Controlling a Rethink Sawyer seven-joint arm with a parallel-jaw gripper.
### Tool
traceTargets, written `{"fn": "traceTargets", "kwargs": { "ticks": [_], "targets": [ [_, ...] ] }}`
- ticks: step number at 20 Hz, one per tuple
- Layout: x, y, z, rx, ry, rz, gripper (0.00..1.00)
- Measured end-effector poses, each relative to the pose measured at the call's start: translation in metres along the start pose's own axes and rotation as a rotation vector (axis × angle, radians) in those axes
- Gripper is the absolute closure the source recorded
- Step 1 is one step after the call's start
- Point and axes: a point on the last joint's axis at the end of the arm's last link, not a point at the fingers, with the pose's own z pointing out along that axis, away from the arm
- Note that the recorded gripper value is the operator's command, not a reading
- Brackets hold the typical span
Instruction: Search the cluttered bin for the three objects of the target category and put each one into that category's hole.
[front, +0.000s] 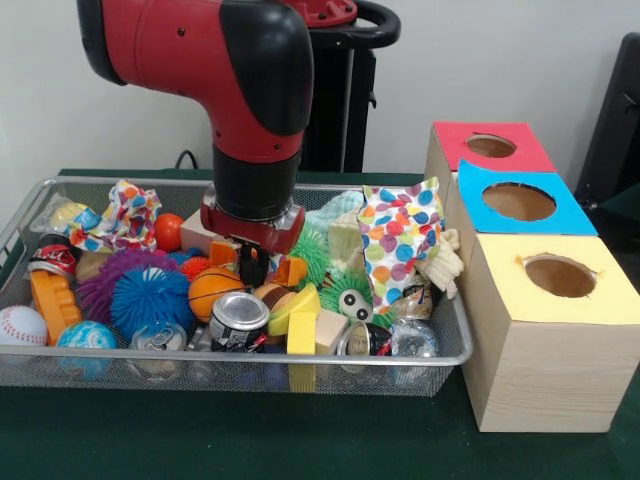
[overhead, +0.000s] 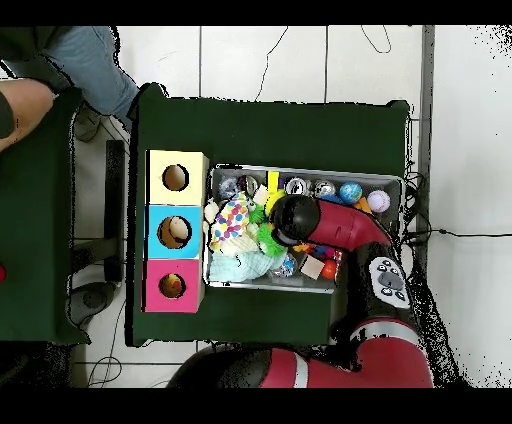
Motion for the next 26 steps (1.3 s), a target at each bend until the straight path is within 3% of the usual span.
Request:
{"fn": "traceTargets", "kwargs": {
  "ticks": [17, 23, 26],
  "targets": [
    [0.003, 0.001, -0.013, 0.006, -0.002, 0.054, 1.0],
    [0.0, -0.036, -0.038, -0.001, -0.016, 0.111, 1.0],
    [0.001, -0.084, -0.057, 0.003, -0.023, 0.169, 1.0]
  ]
}}
